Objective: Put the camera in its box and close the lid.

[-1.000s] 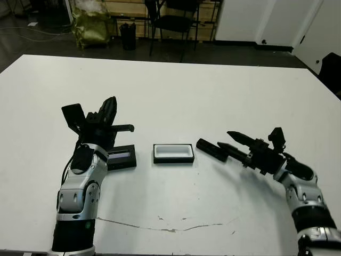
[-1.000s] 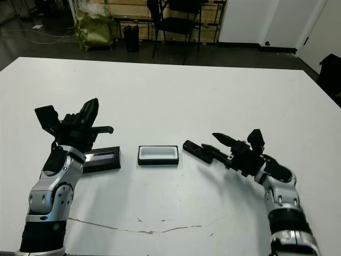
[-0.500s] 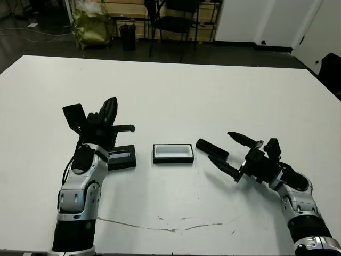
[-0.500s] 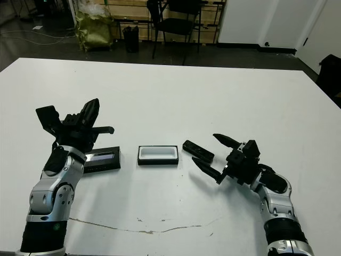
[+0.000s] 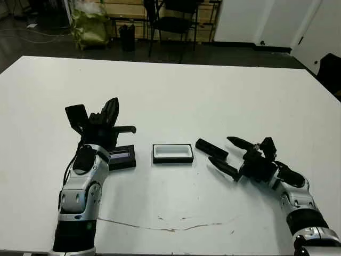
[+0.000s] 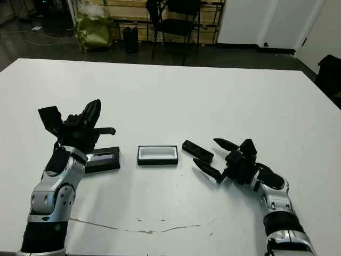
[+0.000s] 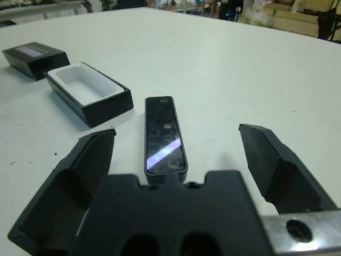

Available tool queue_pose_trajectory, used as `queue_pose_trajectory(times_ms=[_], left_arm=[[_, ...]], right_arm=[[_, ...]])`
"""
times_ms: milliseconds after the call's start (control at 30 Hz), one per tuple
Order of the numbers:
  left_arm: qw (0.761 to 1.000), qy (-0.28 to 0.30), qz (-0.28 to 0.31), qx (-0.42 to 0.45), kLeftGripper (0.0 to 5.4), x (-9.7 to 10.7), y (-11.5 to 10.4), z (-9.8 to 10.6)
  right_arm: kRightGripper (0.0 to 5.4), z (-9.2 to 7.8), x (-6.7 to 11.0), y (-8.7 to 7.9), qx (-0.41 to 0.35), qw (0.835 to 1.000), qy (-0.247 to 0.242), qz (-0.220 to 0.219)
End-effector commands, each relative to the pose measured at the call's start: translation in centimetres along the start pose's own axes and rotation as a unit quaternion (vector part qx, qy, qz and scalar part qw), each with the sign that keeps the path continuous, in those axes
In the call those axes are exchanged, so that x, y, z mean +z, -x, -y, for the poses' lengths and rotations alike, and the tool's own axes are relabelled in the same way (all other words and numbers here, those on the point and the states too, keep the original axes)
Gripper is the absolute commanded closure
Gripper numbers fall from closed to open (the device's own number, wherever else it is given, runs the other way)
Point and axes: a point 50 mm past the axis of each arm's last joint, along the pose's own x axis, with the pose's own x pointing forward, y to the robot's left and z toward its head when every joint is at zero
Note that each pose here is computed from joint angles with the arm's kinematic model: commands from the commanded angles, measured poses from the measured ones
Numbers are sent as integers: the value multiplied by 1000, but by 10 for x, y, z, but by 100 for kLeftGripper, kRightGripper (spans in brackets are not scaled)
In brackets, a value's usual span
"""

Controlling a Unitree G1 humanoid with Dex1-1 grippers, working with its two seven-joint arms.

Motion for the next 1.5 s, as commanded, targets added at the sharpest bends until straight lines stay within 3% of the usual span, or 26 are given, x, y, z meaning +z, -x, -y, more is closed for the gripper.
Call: queue_pose_trajectory(times_ms=[33, 200, 300, 500, 700, 933, 1133, 1267, 1500], left_arm=[[1000, -4, -13, 6, 540, -5, 1, -4], [1000, -5, -14, 3, 540, -5, 0, -3], [1000, -9, -13, 3, 540, -5, 0, -2], [1000, -9, -14, 4, 540, -4, -1, -1], [1000, -10, -10, 0, 540, -4, -1, -1], [1000, -10, -10, 0, 540, -3, -1, -2], [1000, -9, -9, 0, 540, -3, -1, -1], [1000, -11, -9, -1, 540, -3, -1, -2], [1000, -8, -11, 0, 540, -2, -2, -2]], right_arm=[[1, -4, -15, 2, -1, 998, -23, -60], [1, -4, -11, 0, 8, 994, -31, -105], [22, -4, -7, -2, 21, 991, -6, -132], [153, -6, 4, -7, 42, 985, 39, -163], [287, -4, 6, -7, 44, 981, 66, -175], [437, 0, 0, -6, 19, 970, 97, -222], [455, 4, -3, -6, 28, 963, 96, -251], [455, 9, -9, -3, 16, 963, 70, -259], [455, 15, -11, 1, 1, 975, 46, -217]])
